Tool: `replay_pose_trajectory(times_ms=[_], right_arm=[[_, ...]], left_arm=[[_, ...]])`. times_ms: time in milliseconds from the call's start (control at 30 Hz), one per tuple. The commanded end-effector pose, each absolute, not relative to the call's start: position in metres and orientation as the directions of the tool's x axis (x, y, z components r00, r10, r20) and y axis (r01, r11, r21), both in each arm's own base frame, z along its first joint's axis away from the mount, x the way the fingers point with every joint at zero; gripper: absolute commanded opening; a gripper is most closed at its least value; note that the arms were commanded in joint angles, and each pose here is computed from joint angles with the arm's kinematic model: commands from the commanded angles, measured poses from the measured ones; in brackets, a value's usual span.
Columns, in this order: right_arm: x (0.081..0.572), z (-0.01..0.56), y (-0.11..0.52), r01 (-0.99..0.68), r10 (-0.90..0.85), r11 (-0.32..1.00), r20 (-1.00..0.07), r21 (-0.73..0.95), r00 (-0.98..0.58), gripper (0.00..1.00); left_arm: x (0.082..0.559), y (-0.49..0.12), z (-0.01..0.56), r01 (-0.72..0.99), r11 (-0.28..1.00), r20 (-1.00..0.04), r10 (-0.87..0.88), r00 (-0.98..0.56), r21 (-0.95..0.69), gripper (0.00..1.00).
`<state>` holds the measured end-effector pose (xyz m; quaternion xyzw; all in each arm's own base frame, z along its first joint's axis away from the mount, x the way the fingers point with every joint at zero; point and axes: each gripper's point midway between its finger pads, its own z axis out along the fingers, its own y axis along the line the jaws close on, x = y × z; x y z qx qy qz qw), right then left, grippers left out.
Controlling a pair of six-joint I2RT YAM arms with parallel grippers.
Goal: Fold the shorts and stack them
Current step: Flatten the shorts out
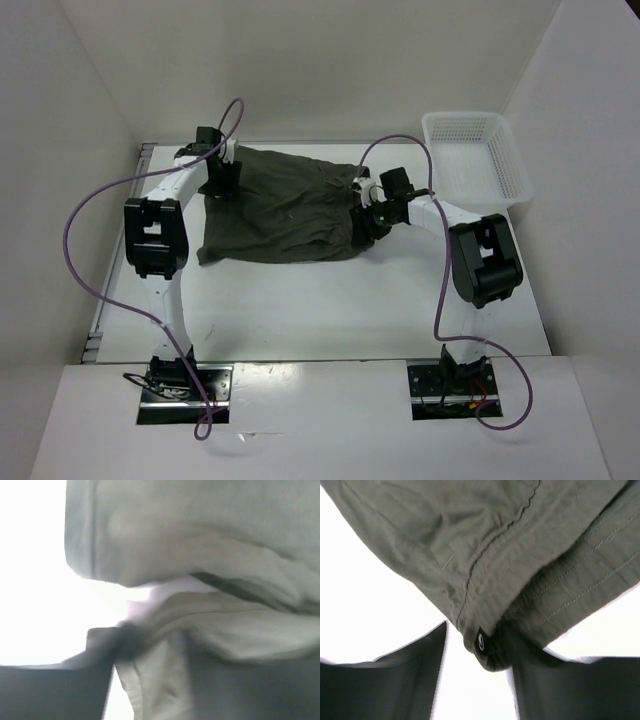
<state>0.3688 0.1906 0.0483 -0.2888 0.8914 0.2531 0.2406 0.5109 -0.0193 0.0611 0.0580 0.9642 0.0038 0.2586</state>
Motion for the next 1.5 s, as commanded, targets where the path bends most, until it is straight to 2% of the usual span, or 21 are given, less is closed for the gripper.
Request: replay_pose_trajectory(times_ms=[0,33,67,100,200,300,400,533,667,733,800,1033,1200,1233,1267,1300,1333,1367,1400,1433,1467], right_arm=[[0.378,0.082,0.2,-0.666,-0.366,0.68,-0.646,0.307,-0.67,0.62],[0.378,0.087,0.2,-0.66,-0.354,0.684,-0.649,0.311,-0.673,0.65],[0.378,0.09,0.201,-0.65,-0.339,0.69,-0.65,0.32,-0.68,0.68],[0.376,0.091,0.203,-0.642,-0.328,0.689,-0.646,0.336,-0.689,0.68],[0.379,0.096,0.207,-0.621,-0.288,0.694,-0.651,0.364,-0.703,0.69],[0.389,0.092,0.212,-0.621,-0.278,0.689,-0.655,0.374,-0.703,0.69],[0.402,0.09,0.212,-0.613,-0.269,0.706,-0.665,0.356,-0.696,0.68],[0.409,0.078,0.212,-0.606,-0.28,0.715,-0.651,0.349,-0.706,0.56],[0.409,0.078,0.212,-0.606,-0.28,0.715,-0.651,0.349,-0.706,0.4],[0.409,0.078,0.212,-0.606,-0.28,0.715,-0.651,0.349,-0.706,0.36],[0.406,0.074,0.211,-0.602,-0.282,0.716,-0.643,0.353,-0.712,0.36],[0.398,0.063,0.209,-0.598,-0.308,0.734,-0.628,0.321,-0.715,0.37],[0.397,0.051,0.211,-0.595,-0.319,0.738,-0.613,0.318,-0.723,0.4],[0.399,0.054,0.214,-0.602,-0.325,0.738,-0.62,0.306,-0.714,0.31],[0.399,0.054,0.214,-0.602,-0.325,0.738,-0.62,0.306,-0.714,0.25],[0.402,0.057,0.215,-0.612,-0.331,0.733,-0.632,0.296,-0.701,0.12],[0.405,0.063,0.218,-0.629,-0.334,0.719,-0.646,0.297,-0.686,0.07],[0.4,0.063,0.22,-0.658,-0.36,0.69,-0.646,0.302,-0.674,0.02],[0.397,0.075,0.221,-0.685,-0.382,0.666,-0.654,0.295,-0.653,0.01],[0.391,0.08,0.221,-0.713,-0.41,0.637,-0.655,0.293,-0.635,0.01],[0.383,0.087,0.223,-0.79,-0.474,0.552,-0.68,0.265,-0.559,0.01]], left_arm=[[0.507,-0.016,0.094,0.096,0.994,-0.547,0.112,-0.83,0.058,0.78],[0.502,-0.016,0.098,0.095,0.994,-0.553,0.112,-0.825,0.059,0.9],[0.496,-0.015,0.102,0.095,0.994,-0.559,0.112,-0.822,0.059,0.98],[0.479,-0.01,0.093,0.088,0.994,-0.528,0.105,-0.843,0.057,1.0],[0.45,0.006,0.129,0.058,0.998,-0.571,0.065,-0.819,0.031,1.0],[0.419,0.024,0.133,0.025,0.999,-0.53,-0.002,-0.848,-0.043,1.0],[0.381,0.013,0.109,0.036,0.99,-0.425,-0.025,-0.905,-0.134,0.94],[0.347,0.005,0.087,0.017,0.973,-0.331,-0.062,-0.941,-0.23,0.8],[0.336,0.013,0.063,-0.041,0.957,-0.252,-0.117,-0.961,-0.288,0.79],[0.332,0.019,0.056,-0.076,0.948,-0.211,-0.146,-0.967,-0.31,0.76],[0.33,0.019,0.048,-0.101,0.929,-0.172,-0.171,-0.97,-0.355,0.74],[0.321,0.021,0.034,-0.133,0.923,-0.119,-0.187,-0.975,-0.361,0.73],[0.316,0.011,0.026,-0.141,0.9,-0.08,-0.189,-0.979,-0.412,0.56],[0.32,0.011,0.026,-0.137,0.897,-0.085,-0.189,-0.978,-0.42,0.52],[0.325,0.012,0.029,-0.131,0.899,-0.1,-0.189,-0.977,-0.418,0.41],[0.324,0.012,0.026,-0.136,0.898,-0.088,-0.189,-0.978,-0.419,0.35],[0.324,0.012,0.026,-0.136,0.898,-0.088,-0.189,-0.978,-0.419,0.28],[0.328,0.013,0.028,-0.132,0.899,-0.098,-0.189,-0.977,-0.418,0.22],[0.33,0.015,0.027,-0.129,0.904,-0.108,-0.188,-0.976,-0.408,0.09],[0.33,0.015,0.027,-0.129,0.904,-0.108,-0.188,-0.976,-0.408,0.05],[0.332,0.017,0.026,-0.128,0.909,-0.117,-0.188,-0.975,-0.397,0.02]])
